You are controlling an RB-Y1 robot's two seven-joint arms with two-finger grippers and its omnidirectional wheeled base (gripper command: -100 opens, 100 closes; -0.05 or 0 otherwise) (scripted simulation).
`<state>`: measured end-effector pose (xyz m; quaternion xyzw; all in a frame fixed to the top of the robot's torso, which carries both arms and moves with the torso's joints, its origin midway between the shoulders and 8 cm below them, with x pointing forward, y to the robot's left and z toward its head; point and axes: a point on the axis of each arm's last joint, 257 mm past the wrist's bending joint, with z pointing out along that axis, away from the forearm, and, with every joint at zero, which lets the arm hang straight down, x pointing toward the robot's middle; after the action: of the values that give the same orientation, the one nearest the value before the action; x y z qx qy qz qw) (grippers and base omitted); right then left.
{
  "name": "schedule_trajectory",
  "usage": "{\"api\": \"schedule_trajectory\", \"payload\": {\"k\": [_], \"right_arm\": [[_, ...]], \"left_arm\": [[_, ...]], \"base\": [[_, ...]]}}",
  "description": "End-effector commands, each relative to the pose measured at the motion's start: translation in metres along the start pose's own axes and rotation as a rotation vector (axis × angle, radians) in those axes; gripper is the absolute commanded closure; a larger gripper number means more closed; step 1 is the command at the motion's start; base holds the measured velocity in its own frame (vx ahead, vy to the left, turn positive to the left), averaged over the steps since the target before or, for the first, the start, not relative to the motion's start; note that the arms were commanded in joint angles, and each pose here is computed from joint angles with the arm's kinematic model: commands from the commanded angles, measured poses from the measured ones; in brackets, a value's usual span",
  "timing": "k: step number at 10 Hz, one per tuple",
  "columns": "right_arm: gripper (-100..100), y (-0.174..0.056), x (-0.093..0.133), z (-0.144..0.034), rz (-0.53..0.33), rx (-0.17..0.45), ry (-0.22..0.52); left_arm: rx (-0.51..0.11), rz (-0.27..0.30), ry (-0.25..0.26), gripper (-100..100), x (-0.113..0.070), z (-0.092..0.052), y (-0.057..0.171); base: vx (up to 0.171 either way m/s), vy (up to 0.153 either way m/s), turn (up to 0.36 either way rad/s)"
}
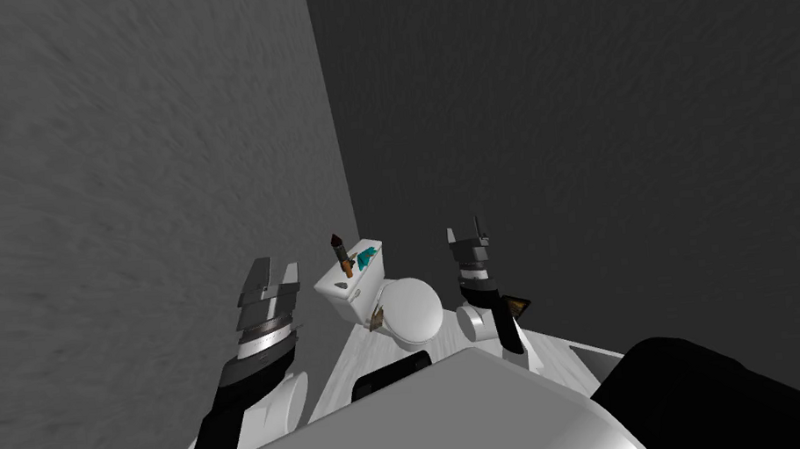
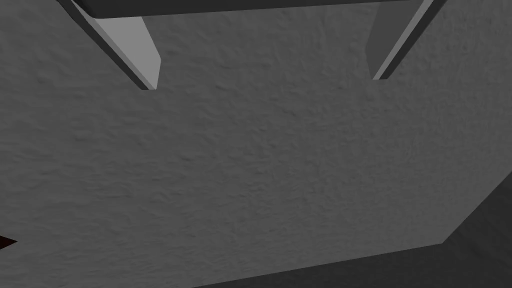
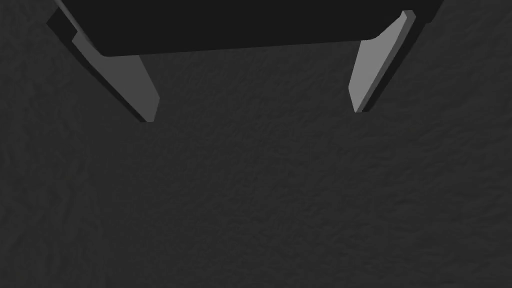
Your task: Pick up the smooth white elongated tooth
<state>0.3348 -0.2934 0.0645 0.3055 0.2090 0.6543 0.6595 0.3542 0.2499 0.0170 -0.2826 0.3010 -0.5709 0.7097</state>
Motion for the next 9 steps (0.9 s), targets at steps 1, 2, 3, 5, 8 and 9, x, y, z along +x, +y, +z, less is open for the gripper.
{"api": "schedule_trajectory", "payload": {"k": [1,2,3,5,8,9], "right_arm": [[0,0.000,0.000,0.000,0.000,0.000,0.000],[0,0.000,0.000,0.000,0.000,0.000,0.000],[0,0.000,0.000,0.000,0.000,0.000,0.000],[0,0.000,0.000,0.000,0.000,0.000,0.000],[0,0.000,0.000,0.000,0.000,0.000,0.000],[0,0.000,0.000,0.000,0.000,0.000,0.000]], "left_arm": [[-0.016,0.012,0.032,-100,0.004,0.000,0.005],[-0.032,0.020,0.055,-100,0.006,0.000,0.010],[-0.054,0.028,0.077,-100,0.009,0.000,0.017],[-0.107,0.044,0.115,-100,0.012,0.001,0.033],[-0.149,0.052,0.131,-100,0.014,0.001,0.045],[-0.183,0.060,0.145,-100,0.014,0.001,0.055]], "base": [[-0.006,-0.003,-0.020],[-0.014,-0.007,-0.030],[-0.023,-0.009,-0.035],[-0.034,-0.014,-0.049],[-0.022,-0.014,-0.029],[-0.025,-0.010,-0.040]]}}
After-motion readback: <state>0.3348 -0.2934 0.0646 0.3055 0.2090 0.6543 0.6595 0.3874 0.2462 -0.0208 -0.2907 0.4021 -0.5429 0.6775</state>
